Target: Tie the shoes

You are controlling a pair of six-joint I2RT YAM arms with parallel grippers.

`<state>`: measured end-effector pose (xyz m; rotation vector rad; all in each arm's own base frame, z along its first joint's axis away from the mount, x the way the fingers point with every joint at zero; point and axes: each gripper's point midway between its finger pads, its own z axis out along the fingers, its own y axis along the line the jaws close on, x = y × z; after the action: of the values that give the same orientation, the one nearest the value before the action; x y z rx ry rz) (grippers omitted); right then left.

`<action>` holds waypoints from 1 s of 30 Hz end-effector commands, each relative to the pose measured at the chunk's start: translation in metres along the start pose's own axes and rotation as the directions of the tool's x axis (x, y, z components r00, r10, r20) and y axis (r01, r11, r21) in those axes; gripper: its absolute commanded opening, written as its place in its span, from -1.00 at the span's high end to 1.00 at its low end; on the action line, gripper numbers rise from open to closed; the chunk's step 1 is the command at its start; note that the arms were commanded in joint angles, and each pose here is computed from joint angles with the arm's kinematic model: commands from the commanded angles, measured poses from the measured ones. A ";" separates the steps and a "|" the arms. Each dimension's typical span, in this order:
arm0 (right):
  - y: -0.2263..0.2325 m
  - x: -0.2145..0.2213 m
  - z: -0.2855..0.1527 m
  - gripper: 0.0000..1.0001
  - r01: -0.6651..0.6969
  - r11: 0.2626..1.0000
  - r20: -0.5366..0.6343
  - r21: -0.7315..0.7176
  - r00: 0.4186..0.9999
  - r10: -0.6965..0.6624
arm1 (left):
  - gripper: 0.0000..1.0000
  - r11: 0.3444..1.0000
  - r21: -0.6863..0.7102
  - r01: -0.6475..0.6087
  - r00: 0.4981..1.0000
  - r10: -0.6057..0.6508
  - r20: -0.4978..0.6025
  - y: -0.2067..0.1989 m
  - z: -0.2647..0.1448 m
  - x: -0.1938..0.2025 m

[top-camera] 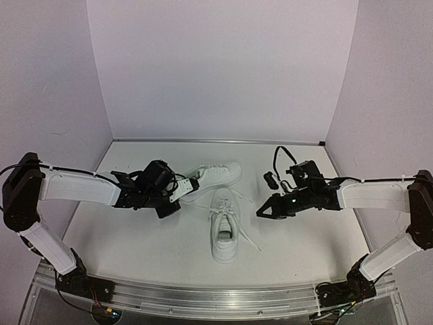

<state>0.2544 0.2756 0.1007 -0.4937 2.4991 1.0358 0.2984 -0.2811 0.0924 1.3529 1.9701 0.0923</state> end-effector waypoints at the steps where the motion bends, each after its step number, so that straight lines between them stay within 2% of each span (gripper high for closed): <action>1: 0.030 -0.036 -0.006 0.37 0.054 0.994 0.079 -0.098 0.996 -0.046 | 1.00 0.999 0.044 -0.016 0.997 0.012 0.076 -0.008 -0.001 -0.021; 3: 0.035 -0.047 -0.004 0.16 0.060 0.992 0.088 -0.112 0.995 -0.051 | 1.00 0.998 0.056 -0.034 0.995 0.029 0.095 -0.015 0.000 -0.027; 8: 0.044 -0.059 0.015 0.02 0.057 0.981 0.060 -0.186 0.997 -0.046 | 1.00 0.995 0.074 -0.063 0.994 0.056 0.097 -0.026 0.005 -0.032; 14: 0.041 -0.048 0.030 -0.11 0.020 0.971 0.008 -0.239 1.000 -0.019 | 1.00 0.994 0.080 -0.068 0.992 0.060 0.108 -0.028 0.008 -0.037; 19: 0.055 -0.031 0.032 -0.03 0.009 0.942 -0.042 -0.335 0.999 -0.025 | 1.00 0.993 0.087 -0.074 0.992 0.065 0.104 -0.031 0.012 -0.037; 26: 0.081 -0.010 0.016 0.24 0.028 0.893 -0.090 -0.449 0.993 -0.076 | 1.00 0.993 0.090 -0.075 0.993 0.066 0.101 -0.031 0.013 -0.036; 30: 0.071 -0.024 0.017 0.02 0.053 0.932 -0.028 -0.359 0.997 -0.067 | 1.00 0.993 0.092 -0.076 0.993 0.067 0.098 -0.032 0.014 -0.035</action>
<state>0.2367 0.3392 0.1213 -0.6854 2.4059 1.5369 0.2800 -0.3141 0.0685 1.4941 1.9195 -0.0018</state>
